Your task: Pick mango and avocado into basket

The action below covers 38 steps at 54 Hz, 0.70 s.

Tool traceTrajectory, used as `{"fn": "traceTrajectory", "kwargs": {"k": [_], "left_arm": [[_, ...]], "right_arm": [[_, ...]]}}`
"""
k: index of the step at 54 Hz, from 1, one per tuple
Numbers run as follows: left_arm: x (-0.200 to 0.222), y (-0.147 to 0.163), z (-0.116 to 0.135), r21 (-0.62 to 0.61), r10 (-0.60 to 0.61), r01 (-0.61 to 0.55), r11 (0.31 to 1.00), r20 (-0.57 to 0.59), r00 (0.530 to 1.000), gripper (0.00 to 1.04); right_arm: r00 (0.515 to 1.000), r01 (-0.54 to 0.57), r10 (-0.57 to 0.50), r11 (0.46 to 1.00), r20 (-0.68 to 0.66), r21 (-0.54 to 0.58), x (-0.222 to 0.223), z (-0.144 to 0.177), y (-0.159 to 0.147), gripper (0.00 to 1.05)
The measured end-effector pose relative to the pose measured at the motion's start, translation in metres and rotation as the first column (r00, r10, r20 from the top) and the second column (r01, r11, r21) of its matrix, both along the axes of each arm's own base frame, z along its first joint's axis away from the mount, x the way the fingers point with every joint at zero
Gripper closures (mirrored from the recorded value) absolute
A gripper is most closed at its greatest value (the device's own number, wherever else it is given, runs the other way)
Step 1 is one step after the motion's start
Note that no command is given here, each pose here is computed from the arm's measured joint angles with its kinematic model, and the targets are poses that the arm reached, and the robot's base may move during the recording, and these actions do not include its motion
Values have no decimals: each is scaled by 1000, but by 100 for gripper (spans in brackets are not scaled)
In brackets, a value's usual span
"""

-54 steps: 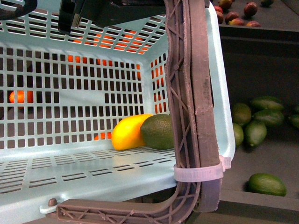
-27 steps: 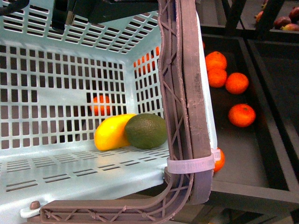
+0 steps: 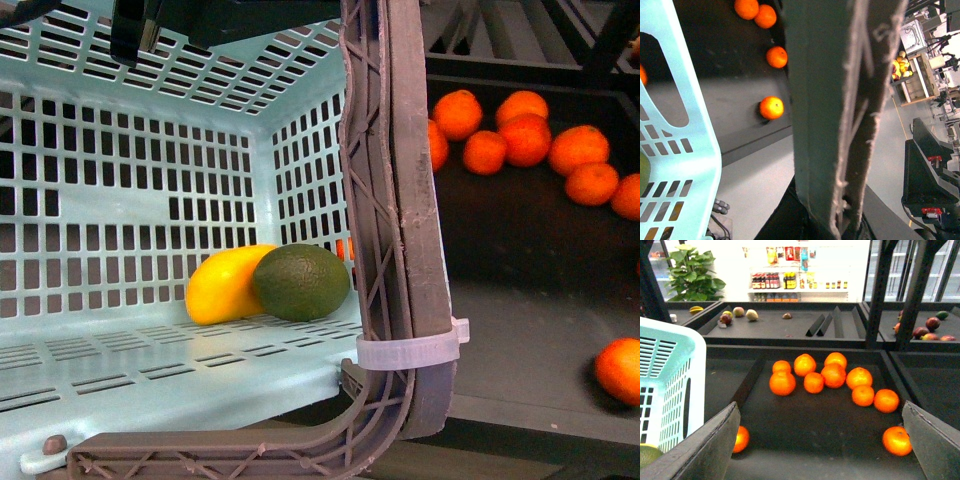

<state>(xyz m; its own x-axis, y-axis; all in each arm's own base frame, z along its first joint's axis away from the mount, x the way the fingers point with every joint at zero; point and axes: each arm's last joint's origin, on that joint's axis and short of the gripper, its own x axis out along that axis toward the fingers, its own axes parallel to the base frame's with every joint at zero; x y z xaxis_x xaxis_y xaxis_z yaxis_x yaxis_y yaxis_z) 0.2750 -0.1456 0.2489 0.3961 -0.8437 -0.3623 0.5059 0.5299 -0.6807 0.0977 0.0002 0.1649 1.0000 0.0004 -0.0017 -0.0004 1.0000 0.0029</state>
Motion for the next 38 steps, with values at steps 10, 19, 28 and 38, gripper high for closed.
{"fn": "traceTrajectory", "kwargs": {"k": [10, 19, 28, 38], "left_arm": [[0, 0, 0, 2, -2, 2, 1000, 5, 1000, 94], [0, 0, 0, -1, -4, 4, 1000, 0, 1000, 94], [3, 5, 0, 13, 37, -37, 999, 8, 999, 94], [1, 2, 0, 7, 16, -16, 1000, 7, 1000, 94]], "right_arm": [[1000, 0, 0, 1000, 1, 0, 0, 0, 0, 8], [1000, 0, 0, 1000, 1, 0, 0, 0, 0, 8], [1000, -6, 6, 1000, 1, -1, 0, 0, 0, 8], [1000, -2, 2, 1000, 1, -1, 0, 0, 0, 8]]}}
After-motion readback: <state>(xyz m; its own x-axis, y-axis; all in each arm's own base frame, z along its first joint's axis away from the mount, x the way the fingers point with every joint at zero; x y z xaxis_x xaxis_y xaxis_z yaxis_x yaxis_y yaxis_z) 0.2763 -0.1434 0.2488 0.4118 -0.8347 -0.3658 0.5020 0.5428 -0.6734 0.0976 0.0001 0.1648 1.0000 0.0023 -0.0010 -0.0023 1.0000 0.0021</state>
